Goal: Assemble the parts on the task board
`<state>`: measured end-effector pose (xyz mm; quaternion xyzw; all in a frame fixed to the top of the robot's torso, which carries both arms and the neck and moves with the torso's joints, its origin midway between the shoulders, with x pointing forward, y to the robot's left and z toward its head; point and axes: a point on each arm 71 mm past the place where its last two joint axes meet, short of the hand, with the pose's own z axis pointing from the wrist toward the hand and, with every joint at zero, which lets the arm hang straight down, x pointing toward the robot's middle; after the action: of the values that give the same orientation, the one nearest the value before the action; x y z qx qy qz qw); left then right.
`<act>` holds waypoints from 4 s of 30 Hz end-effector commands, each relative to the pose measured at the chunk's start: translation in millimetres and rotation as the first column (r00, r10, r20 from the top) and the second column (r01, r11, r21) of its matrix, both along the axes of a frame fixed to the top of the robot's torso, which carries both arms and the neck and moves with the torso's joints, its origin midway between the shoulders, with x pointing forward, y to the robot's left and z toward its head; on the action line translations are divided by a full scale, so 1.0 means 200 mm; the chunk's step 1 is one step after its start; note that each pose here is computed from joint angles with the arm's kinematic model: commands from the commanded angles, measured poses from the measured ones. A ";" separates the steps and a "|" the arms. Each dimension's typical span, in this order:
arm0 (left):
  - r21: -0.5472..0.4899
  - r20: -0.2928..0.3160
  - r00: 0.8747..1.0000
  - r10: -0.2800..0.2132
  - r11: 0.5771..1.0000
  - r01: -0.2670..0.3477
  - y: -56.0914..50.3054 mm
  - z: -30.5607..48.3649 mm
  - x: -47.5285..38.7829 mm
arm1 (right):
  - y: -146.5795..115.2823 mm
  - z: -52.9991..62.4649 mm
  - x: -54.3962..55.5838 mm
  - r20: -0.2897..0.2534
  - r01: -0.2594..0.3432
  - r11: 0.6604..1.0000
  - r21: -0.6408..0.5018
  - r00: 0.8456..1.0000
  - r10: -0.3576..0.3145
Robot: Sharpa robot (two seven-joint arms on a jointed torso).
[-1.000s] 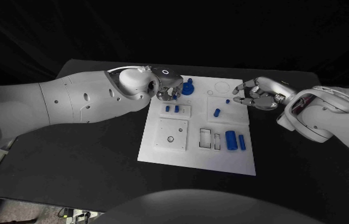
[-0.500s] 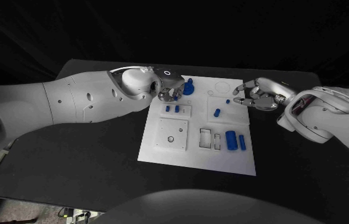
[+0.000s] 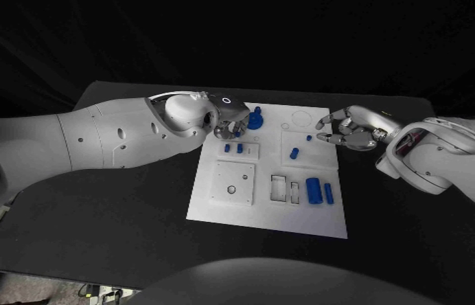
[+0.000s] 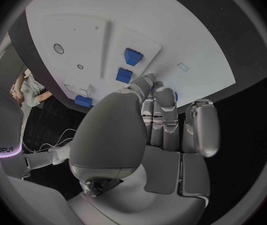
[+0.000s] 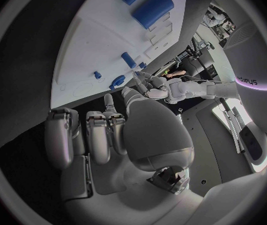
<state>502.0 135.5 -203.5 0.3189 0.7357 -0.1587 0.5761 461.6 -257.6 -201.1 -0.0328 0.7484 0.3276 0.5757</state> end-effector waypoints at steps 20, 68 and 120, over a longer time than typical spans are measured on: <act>0.049 0.002 1.000 -0.006 0.999 0.006 0.00 -0.030 0.003 | 0.00 -0.01 0.00 -0.012 -0.012 1.000 -0.008 1.000 0.012; 0.038 0.098 0.992 0.078 0.996 -0.082 0.20 0.021 0.016 | -0.02 0.00 -0.01 0.001 0.001 1.000 -0.005 1.000 -0.001; -0.619 0.290 0.937 0.195 0.785 0.029 0.46 0.413 -0.094 | 0.14 0.05 0.15 0.096 -0.029 0.945 -0.325 0.993 0.064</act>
<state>485.7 231.8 -123.9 0.0955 0.5659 -0.2941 0.7643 491.8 -229.5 -186.9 -0.1432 0.7440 0.2362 0.6084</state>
